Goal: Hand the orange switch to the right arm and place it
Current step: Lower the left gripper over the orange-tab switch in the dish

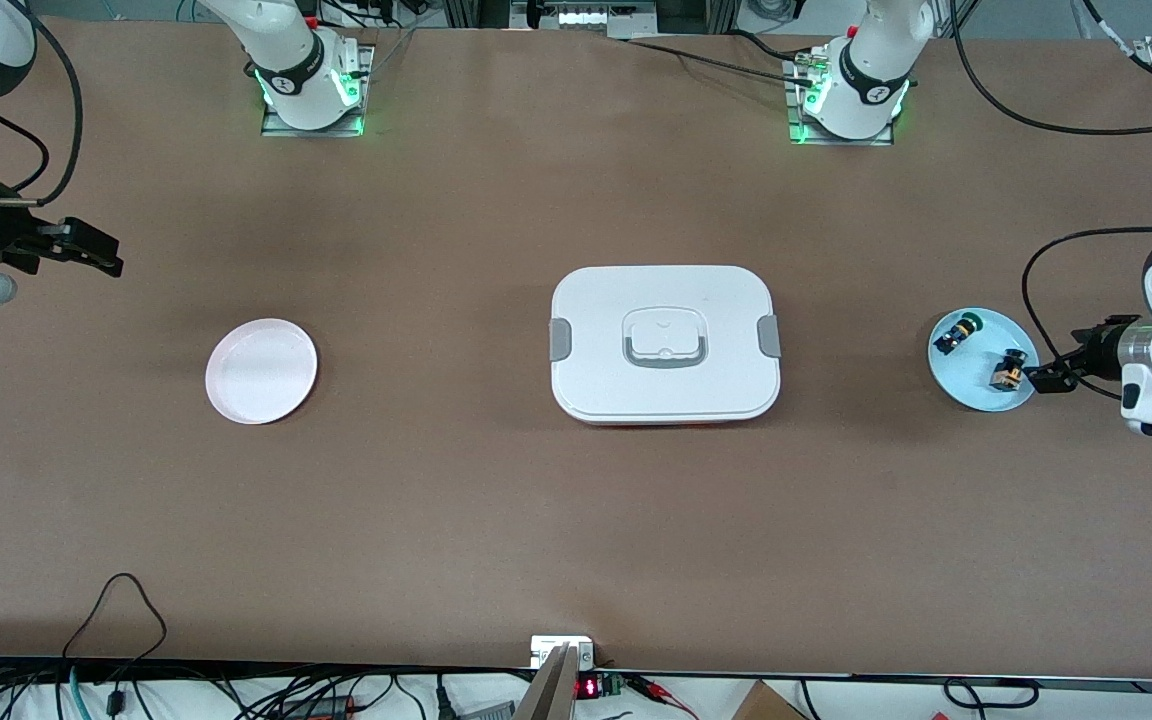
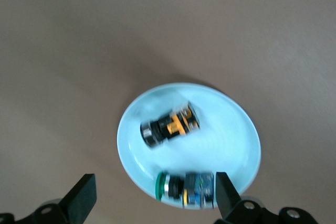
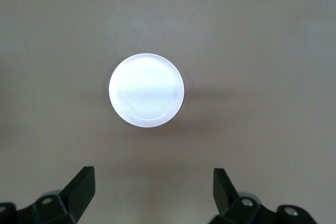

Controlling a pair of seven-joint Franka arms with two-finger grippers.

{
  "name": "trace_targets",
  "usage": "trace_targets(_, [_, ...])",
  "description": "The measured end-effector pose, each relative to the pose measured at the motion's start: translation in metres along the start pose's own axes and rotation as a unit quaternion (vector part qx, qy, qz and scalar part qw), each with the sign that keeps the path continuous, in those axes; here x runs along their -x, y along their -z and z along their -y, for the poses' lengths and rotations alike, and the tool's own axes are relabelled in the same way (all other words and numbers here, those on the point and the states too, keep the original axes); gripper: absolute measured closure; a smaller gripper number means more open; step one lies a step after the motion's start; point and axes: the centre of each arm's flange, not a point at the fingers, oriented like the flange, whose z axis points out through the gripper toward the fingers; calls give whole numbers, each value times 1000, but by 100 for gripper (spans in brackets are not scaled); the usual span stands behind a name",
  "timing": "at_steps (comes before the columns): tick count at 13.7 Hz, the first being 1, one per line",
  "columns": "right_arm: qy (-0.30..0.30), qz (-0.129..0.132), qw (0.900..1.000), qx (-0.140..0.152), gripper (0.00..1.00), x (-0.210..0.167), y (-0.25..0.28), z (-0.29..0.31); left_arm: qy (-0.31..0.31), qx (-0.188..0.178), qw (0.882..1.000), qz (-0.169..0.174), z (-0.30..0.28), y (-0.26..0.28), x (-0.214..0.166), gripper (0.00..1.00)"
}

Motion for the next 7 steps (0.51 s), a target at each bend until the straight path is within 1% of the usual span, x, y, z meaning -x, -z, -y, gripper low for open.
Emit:
trace_targets(2, [0, 0, 1000, 0, 0, 0, 0, 0, 9, 4, 1000, -8, 9, -17, -13, 0])
trace_targets(4, [0, 1, 1000, 0, 0, 0, -1, 0, 9, 7, 999, -31, 13, -30, -23, 0])
trace_targets(7, [0, 1, 1000, 0, 0, -1, -1, 0, 4, 17, 998, -55, 7, -52, -20, 0])
